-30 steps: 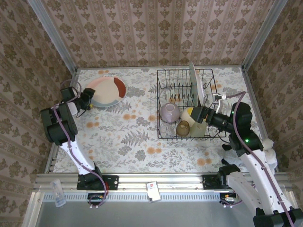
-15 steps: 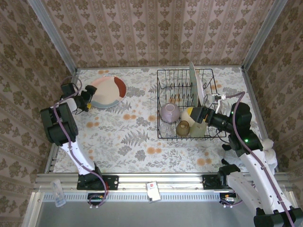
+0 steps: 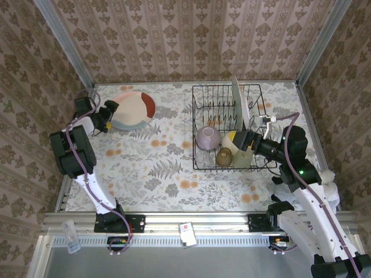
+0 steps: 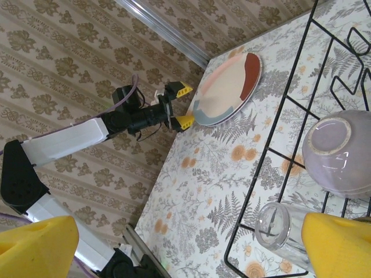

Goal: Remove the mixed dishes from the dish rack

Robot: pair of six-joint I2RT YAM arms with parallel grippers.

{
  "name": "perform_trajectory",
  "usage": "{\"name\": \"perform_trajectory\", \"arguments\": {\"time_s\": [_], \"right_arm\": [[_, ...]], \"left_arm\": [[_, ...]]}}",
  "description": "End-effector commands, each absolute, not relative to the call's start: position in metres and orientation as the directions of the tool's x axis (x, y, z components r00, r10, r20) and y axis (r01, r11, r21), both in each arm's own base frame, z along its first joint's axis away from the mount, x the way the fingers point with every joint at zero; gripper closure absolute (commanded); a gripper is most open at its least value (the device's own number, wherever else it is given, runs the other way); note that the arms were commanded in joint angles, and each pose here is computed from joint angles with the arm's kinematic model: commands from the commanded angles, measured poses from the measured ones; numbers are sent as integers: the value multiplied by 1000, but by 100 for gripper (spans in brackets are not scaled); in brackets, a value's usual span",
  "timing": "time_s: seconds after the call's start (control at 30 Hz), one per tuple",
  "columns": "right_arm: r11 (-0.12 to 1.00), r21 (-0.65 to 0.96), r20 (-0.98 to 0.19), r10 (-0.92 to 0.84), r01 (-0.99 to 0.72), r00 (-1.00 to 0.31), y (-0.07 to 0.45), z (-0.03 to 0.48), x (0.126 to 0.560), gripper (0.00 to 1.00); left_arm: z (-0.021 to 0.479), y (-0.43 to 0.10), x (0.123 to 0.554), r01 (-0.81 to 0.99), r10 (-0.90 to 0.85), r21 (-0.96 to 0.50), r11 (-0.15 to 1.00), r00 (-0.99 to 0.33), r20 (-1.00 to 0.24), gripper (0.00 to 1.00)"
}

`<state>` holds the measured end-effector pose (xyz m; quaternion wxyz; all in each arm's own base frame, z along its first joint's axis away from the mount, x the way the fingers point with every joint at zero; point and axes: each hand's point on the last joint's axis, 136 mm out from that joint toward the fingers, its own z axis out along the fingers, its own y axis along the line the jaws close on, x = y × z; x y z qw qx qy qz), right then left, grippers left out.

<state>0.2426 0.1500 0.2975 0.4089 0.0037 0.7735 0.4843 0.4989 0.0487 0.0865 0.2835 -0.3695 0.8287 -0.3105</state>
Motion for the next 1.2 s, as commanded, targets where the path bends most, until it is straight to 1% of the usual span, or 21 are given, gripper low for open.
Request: {"name": "perform_trajectory", "arguments": {"time_s": [0.0, 0.27, 0.43, 0.57, 0.67, 0.77, 0.9, 0.97, 1.03, 1.07, 1.17], "right_arm": [[541, 746, -635, 405, -388, -658, 149, 297, 243, 0], [548, 739, -642, 398, -392, -655, 149, 301, 242, 0], [553, 737, -642, 396, -388, -656, 150, 302, 243, 0], [568, 726, -652, 390, -387, -650, 149, 305, 242, 0], [610, 697, -675, 379, -378, -633, 143, 308, 242, 0], [659, 664, -697, 374, -354, -612, 135, 312, 245, 0], [738, 615, -714, 371, -277, -593, 120, 312, 256, 0], [781, 581, -725, 370, -228, -581, 111, 313, 263, 0], [827, 540, -728, 364, -158, -581, 99, 310, 272, 2], [851, 512, -729, 359, -116, -582, 92, 308, 278, 5], [899, 437, -729, 333, -32, -598, 80, 304, 297, 10]], "left_arm": [[95, 47, 507, -408, -787, -745, 527, -564, -248, 0], [88, 55, 493, -453, -795, -724, 521, -566, -218, 0], [84, 61, 481, -484, -784, -685, 545, -584, -211, 0], [82, 64, 470, -519, -761, -623, 585, -618, -199, 0], [93, 67, 461, -529, -764, -606, 594, -608, -218, 0], [121, 63, 455, -494, -758, -627, 603, -599, -257, 0], [179, 35, 447, -351, -741, -717, 603, -579, -340, 0], [212, 12, 441, -241, -696, -735, 634, -592, -407, 0], [247, -18, 429, -106, -615, -717, 689, -609, -501, 0], [265, -37, 421, -17, -556, -697, 717, -617, -557, 0], [304, -83, 388, 212, -400, -611, 763, -587, -704, 0]]}}
